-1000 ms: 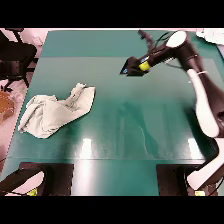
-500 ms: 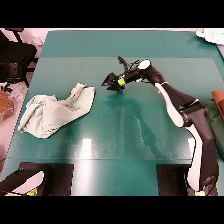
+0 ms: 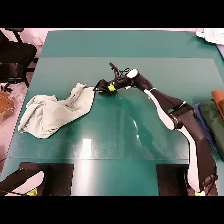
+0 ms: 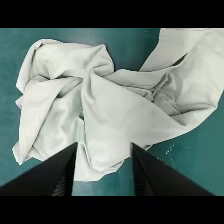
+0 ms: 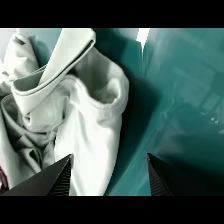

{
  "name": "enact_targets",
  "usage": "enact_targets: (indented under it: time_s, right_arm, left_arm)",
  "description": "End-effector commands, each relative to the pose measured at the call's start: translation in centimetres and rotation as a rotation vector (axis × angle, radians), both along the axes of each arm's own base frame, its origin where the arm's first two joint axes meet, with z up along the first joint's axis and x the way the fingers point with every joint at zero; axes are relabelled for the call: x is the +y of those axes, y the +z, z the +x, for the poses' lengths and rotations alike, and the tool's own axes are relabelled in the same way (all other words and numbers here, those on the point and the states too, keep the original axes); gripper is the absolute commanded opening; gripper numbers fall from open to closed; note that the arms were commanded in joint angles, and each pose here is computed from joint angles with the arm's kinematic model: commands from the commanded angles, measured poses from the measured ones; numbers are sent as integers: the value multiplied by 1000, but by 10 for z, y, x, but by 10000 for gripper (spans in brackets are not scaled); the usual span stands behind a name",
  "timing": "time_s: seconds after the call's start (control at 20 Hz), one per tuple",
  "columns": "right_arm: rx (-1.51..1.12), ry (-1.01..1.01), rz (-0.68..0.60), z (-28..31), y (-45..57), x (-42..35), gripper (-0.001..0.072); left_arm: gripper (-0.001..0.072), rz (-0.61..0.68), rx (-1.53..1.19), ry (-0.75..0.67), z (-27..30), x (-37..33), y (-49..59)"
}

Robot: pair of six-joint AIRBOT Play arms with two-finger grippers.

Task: Fold the shirts.

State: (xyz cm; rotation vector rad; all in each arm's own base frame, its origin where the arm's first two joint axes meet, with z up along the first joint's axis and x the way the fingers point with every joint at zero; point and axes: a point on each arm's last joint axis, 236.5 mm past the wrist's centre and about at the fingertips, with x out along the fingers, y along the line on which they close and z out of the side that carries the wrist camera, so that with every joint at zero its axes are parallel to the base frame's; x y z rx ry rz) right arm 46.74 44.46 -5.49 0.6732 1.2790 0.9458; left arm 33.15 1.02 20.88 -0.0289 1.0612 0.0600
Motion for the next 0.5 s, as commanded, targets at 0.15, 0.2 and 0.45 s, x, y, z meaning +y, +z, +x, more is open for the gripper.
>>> enact_targets:
  time_s: [0.15, 0.2, 0.45]
  right_arm:
    - [-92, -23, -37, -2, -9, 27, 523]
    - [-92, -15, -37, -6, -10, 31, 496]
    - [-70, -6, 2, -17, -1, 45, 18]
  left_arm:
    - [396, -18, 0, -10, 0, -5, 0]
    - [397, -24, -1, -13, 0, -6, 0]
    - [397, -39, -16, -18, 3, -10, 2]
